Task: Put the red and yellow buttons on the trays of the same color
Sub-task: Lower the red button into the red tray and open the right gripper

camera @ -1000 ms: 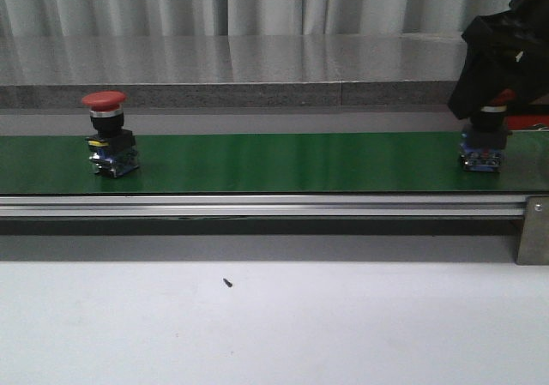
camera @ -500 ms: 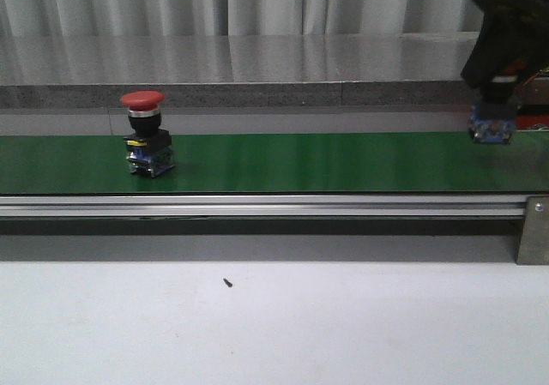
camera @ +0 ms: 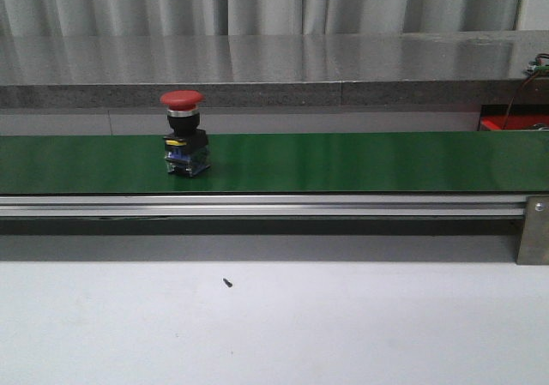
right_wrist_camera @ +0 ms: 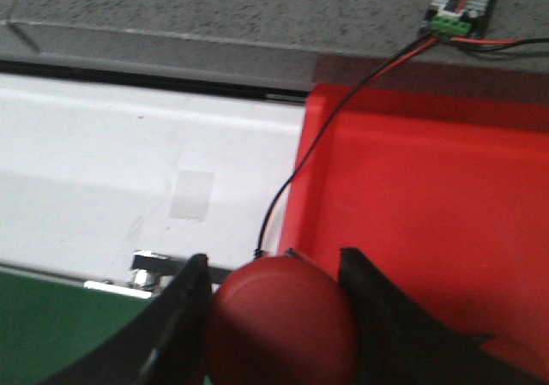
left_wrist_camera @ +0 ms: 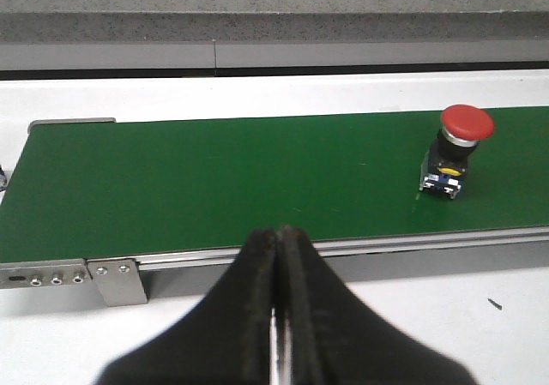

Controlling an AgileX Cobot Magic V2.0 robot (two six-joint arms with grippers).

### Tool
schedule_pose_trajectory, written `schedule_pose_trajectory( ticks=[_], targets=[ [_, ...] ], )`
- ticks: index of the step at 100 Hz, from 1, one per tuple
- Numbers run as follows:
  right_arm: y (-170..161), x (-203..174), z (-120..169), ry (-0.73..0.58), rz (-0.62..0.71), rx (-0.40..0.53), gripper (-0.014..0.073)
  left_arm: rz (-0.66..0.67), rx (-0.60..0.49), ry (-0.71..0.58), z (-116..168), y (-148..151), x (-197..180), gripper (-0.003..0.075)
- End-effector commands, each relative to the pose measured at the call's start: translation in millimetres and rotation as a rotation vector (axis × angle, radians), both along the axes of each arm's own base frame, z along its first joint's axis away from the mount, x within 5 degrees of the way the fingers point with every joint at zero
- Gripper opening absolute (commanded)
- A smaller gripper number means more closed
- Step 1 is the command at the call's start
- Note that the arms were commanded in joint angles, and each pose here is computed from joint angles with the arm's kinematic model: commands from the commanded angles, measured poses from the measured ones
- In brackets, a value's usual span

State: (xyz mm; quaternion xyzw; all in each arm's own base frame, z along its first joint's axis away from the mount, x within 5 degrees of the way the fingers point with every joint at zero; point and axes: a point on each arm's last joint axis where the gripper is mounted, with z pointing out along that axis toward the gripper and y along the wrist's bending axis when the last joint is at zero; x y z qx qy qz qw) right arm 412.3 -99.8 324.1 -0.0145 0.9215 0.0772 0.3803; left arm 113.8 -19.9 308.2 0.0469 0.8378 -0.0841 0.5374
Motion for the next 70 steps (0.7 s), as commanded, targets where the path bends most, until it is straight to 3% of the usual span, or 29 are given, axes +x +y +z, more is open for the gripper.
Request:
schedule_pose_trajectory(
  ticks=[1, 36, 70],
  targets=[
    [-11, 5, 29, -0.114, -0.035, -0.009, 0.0195, 0.010, -0.028, -0.091, 15, 0, 2, -0.0020],
    [-33, 60, -20, -0.076, -0.043, 0.001, 0.0195, 0.010, -0.028, -0.091, 15, 0, 2, -0.0020],
    [-42, 82, -55, -0.059, -0.062, 0.005, 0.0195, 0.010, -0.028, -0.091, 15, 0, 2, -0.0020]
  ],
)
